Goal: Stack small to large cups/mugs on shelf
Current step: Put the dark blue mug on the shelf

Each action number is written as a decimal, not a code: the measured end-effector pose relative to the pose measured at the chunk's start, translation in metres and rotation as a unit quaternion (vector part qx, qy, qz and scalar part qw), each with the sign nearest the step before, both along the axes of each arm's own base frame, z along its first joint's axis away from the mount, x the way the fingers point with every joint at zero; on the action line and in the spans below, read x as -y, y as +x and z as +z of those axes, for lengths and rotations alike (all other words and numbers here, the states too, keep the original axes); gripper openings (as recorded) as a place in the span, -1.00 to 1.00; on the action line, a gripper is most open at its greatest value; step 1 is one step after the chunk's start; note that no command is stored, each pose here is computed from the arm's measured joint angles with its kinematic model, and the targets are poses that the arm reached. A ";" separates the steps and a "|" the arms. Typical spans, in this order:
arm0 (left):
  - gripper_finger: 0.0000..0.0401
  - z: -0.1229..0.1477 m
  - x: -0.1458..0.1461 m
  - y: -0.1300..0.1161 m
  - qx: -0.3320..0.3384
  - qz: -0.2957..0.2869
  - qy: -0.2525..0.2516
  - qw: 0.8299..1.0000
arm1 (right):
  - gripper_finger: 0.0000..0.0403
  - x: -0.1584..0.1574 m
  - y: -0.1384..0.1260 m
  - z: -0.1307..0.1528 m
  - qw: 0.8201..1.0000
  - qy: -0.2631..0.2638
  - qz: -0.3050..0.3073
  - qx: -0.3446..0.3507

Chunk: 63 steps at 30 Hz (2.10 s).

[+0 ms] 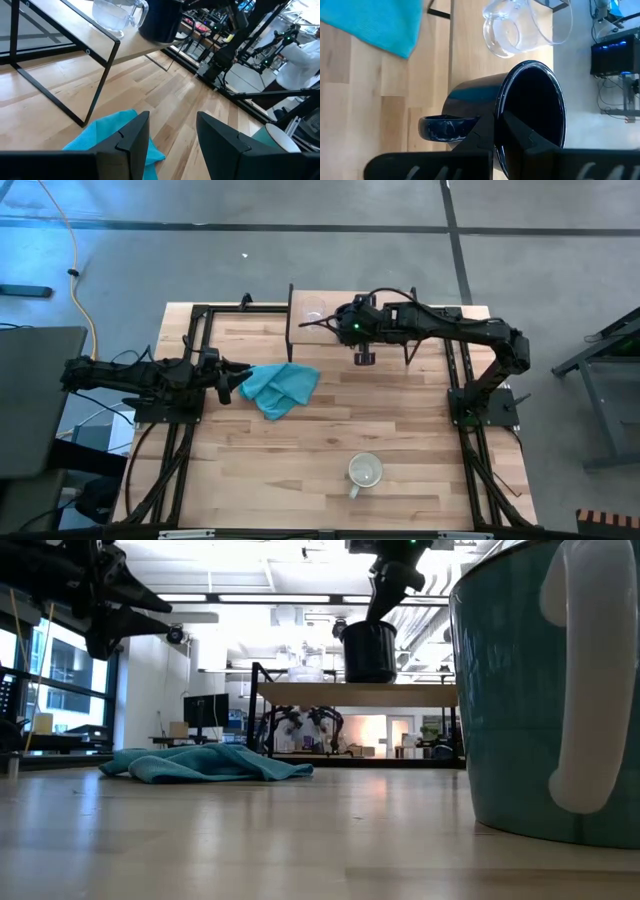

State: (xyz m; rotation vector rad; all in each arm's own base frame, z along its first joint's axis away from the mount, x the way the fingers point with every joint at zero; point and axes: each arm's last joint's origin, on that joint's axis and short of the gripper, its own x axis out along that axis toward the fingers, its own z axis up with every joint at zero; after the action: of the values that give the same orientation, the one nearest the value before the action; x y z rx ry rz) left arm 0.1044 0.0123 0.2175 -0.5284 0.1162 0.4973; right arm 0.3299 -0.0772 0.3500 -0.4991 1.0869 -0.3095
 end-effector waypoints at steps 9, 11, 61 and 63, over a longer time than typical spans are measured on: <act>-0.24 -0.001 0.000 0.000 -0.006 0.000 0.000 1.000 | -1.00 0.010 -0.002 0.000 1.000 0.001 -0.002 0.001; -0.24 -0.001 0.000 0.000 -0.006 0.000 0.001 1.000 | -1.00 0.013 -0.002 0.001 1.000 0.002 -0.003 0.004; -0.24 -0.002 -0.001 -0.001 -0.014 0.020 0.014 1.000 | -1.00 0.047 -0.011 0.000 0.999 0.027 -0.018 0.012; -0.24 -0.002 -0.001 -0.001 -0.014 0.020 0.013 1.000 | -1.00 0.047 -0.010 -0.001 0.999 0.031 -0.017 0.012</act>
State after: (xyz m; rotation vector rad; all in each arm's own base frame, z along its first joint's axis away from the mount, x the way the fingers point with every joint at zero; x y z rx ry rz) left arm 0.1033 0.0134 0.2158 -0.4983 0.1258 0.5444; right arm 0.3196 -0.1240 0.3493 -0.4212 1.0792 -0.3094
